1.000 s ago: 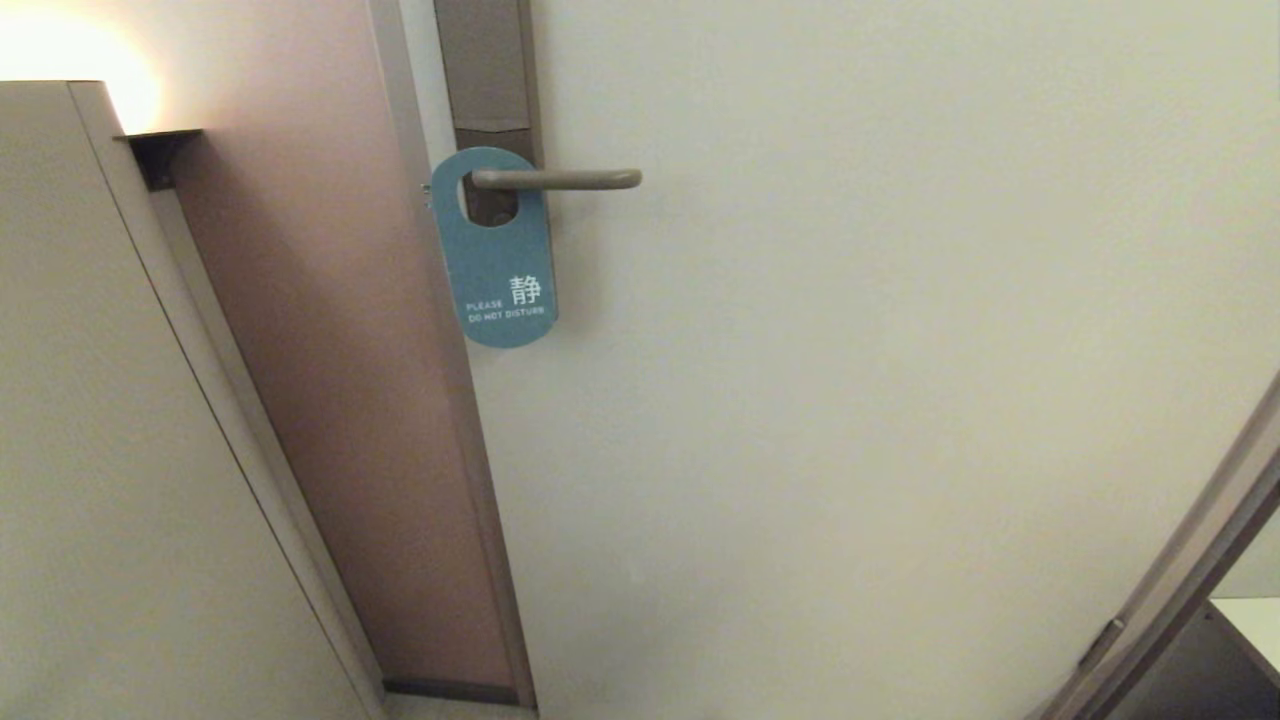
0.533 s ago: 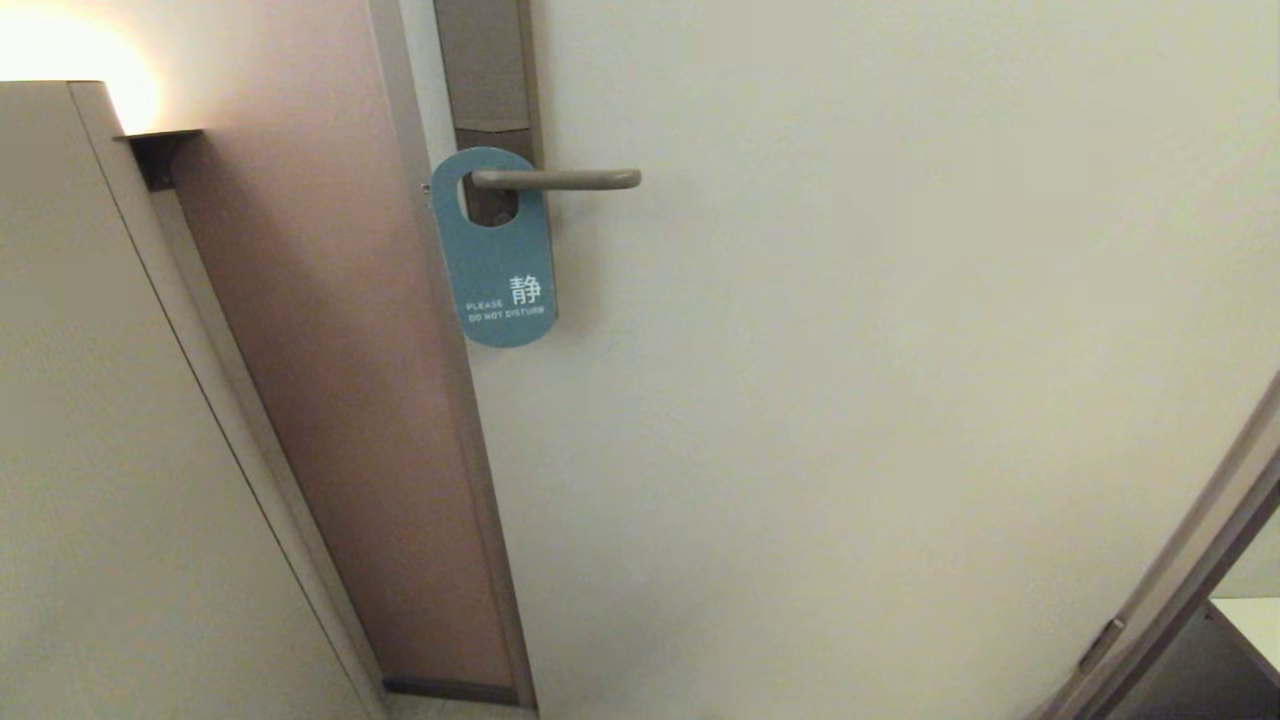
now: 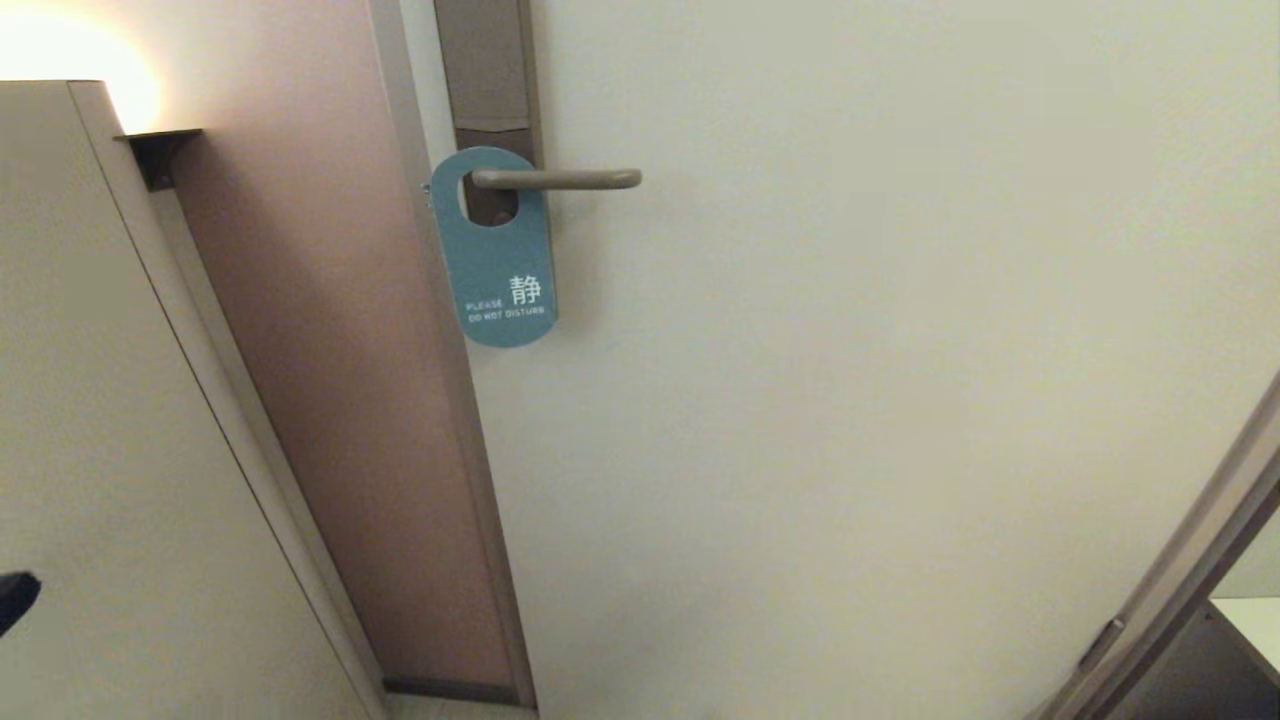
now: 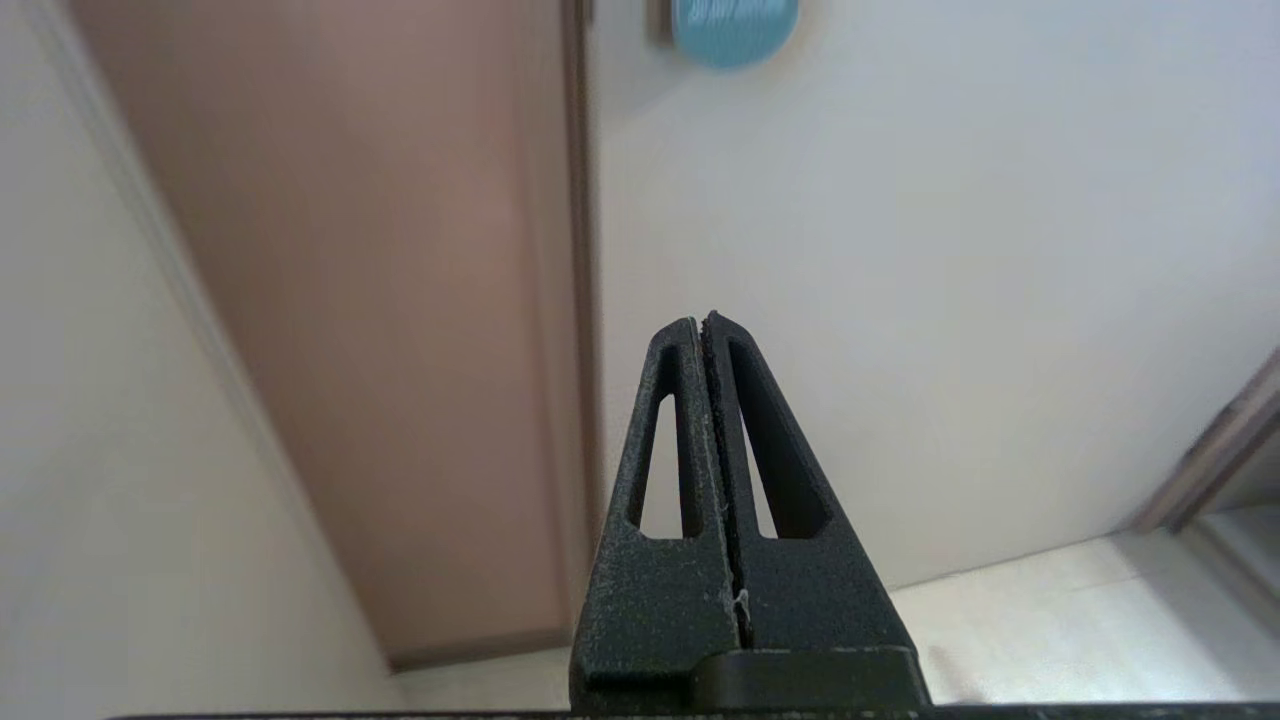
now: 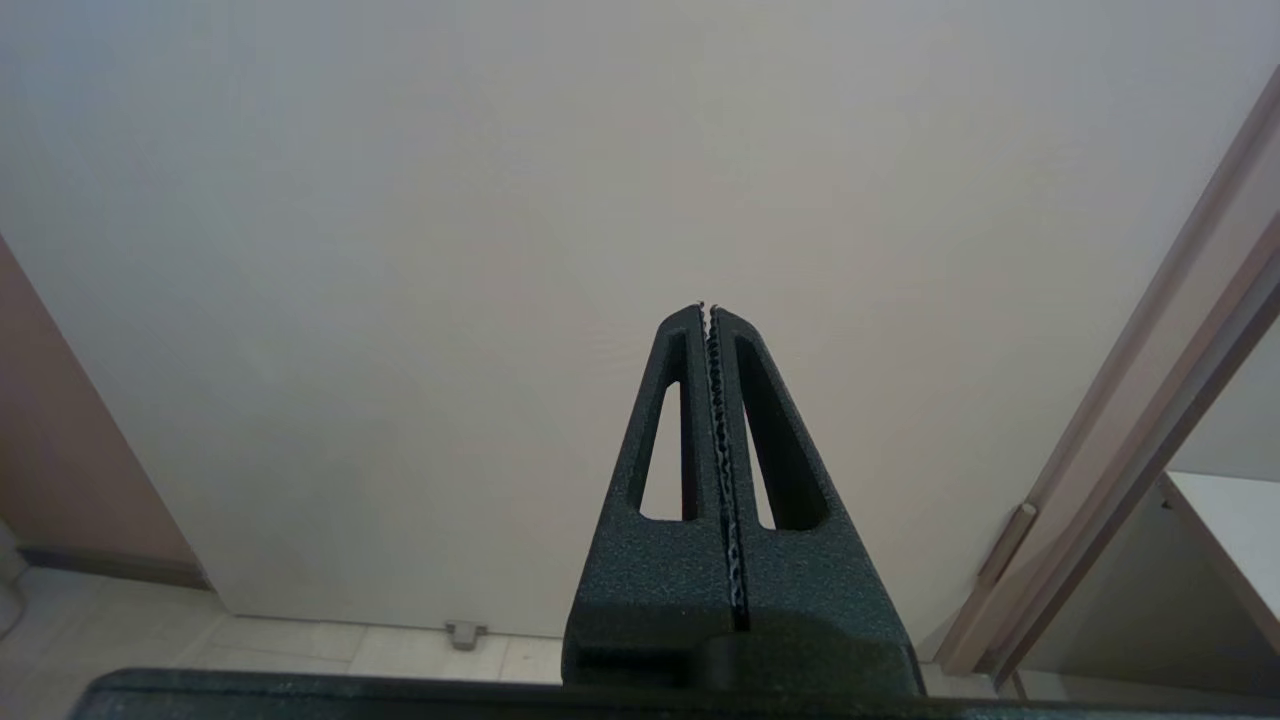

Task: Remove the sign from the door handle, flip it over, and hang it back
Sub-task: Take down the sign

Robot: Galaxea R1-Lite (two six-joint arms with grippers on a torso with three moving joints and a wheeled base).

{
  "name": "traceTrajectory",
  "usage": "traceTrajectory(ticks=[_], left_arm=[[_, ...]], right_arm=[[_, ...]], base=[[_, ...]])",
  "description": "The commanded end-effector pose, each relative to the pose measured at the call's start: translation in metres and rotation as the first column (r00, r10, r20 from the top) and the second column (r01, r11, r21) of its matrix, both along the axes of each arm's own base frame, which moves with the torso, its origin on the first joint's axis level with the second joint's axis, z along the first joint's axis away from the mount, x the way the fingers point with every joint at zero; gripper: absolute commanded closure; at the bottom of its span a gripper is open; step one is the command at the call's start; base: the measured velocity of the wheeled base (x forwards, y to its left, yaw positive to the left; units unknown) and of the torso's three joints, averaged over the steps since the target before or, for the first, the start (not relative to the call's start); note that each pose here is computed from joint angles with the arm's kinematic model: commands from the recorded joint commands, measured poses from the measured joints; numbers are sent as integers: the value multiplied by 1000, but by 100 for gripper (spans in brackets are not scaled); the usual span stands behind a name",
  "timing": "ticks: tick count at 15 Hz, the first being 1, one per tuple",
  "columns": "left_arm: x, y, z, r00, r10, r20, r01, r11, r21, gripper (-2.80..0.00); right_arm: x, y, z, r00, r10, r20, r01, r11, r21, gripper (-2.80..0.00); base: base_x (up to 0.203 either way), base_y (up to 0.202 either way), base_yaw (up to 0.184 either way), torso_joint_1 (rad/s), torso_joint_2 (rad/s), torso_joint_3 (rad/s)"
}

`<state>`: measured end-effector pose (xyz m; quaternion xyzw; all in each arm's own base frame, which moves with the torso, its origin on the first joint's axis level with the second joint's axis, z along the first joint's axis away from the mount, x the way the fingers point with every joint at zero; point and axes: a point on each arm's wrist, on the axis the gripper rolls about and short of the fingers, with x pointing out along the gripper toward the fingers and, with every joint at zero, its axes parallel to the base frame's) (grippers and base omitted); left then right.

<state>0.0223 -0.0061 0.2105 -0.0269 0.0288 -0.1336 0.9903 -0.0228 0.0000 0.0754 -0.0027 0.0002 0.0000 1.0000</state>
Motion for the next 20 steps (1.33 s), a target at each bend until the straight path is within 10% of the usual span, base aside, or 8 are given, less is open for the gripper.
traceTrajectory(ticks=[1,8,20], left_arm=[[28,-7,7,997,-6,-81,8,1000,15,0],[78,-16,37,996,-27,-80,29,1000,13,0],[135,0,-13,996,-33,-80,34,999,2,0]], right_arm=[[0,0,0,1000,0,0,0,1000,-1,0],[0,0,0,1000,0,0,0,1000,-1,0],[0,0,0,1000,0,0,0,1000,-1,0]], base=[[0,0,0,0,0,0],[0,0,0,0,0,0],[0,0,0,0,0,0]])
